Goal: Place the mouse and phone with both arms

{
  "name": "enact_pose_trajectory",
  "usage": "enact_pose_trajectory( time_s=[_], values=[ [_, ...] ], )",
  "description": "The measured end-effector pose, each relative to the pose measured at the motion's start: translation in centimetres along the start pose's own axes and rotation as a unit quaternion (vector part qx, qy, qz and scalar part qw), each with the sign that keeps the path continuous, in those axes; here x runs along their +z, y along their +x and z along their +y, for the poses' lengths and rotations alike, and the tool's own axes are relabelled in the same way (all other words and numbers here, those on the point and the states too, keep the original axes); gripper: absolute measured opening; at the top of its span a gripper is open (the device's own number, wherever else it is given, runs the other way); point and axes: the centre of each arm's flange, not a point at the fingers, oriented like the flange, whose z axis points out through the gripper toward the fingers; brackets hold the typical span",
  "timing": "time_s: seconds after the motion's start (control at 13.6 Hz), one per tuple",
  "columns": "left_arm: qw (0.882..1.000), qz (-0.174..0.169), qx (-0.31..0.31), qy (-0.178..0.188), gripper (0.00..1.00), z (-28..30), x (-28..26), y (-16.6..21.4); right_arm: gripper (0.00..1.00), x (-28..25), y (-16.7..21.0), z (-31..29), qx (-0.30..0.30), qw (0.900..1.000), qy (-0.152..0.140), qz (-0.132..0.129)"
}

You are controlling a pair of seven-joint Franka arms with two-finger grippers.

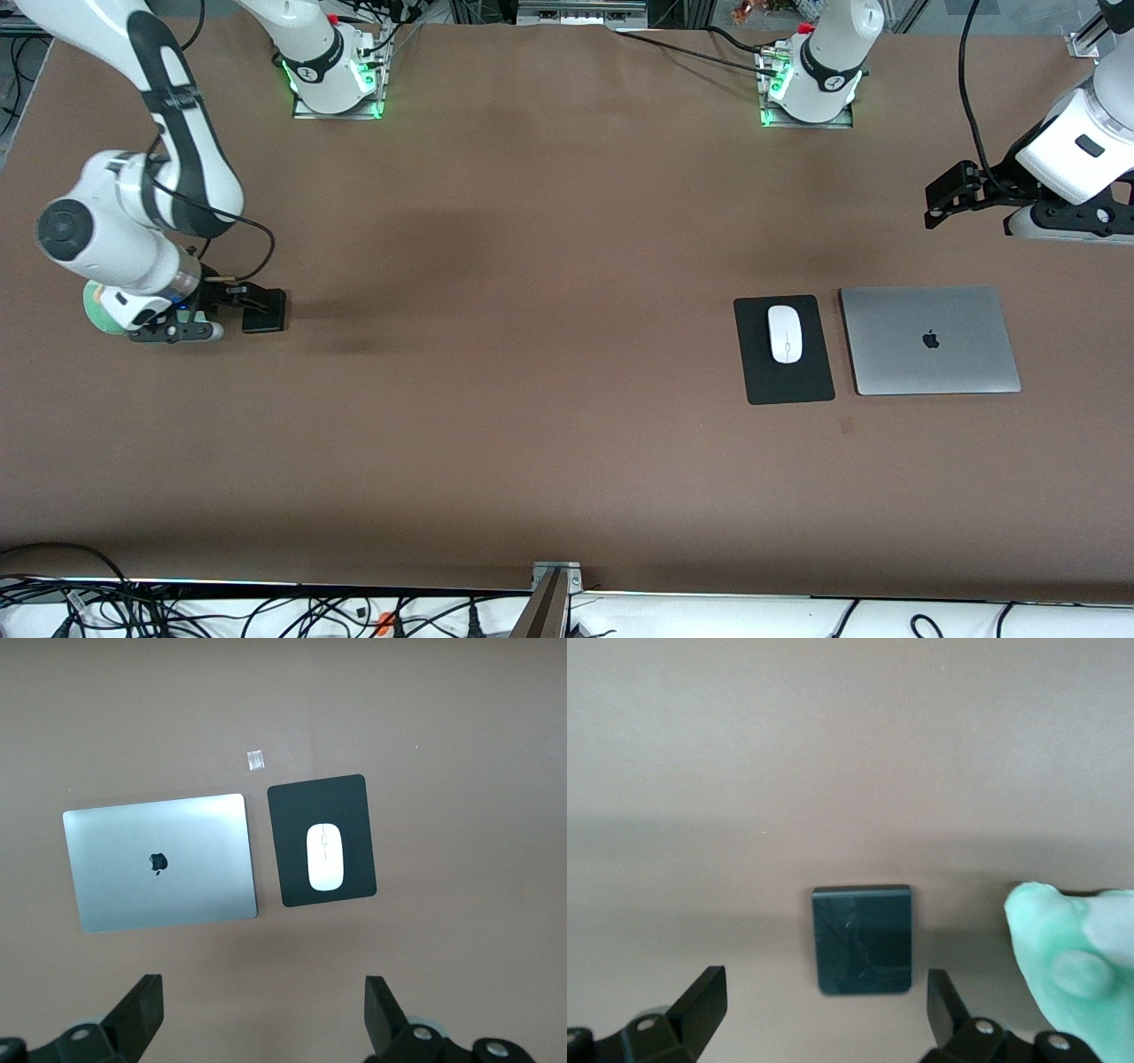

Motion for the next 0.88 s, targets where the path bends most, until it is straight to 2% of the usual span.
enact_pose_trajectory(
  time_s=[0.29,0.66,0.88],
  values=[
    [1.000,0.000,0.000,0.000,1.00,0.0,0.0,0.0,1.00,-11.8,-1.2,-0.4,0.019,1.000,0.018,-0.011],
    [1.000,-0.001,0.000,0.000,1.00,0.0,0.0,0.0,1.00,-23.6,-5.2,-0.7,0.015,0.999,0.030,0.014],
    [1.000,-0.001,0.000,0.000,1.00,0.0,0.0,0.0,1.00,-28.6,-7.6,-0.6,0.029,0.999,0.029,0.013]
  ],
)
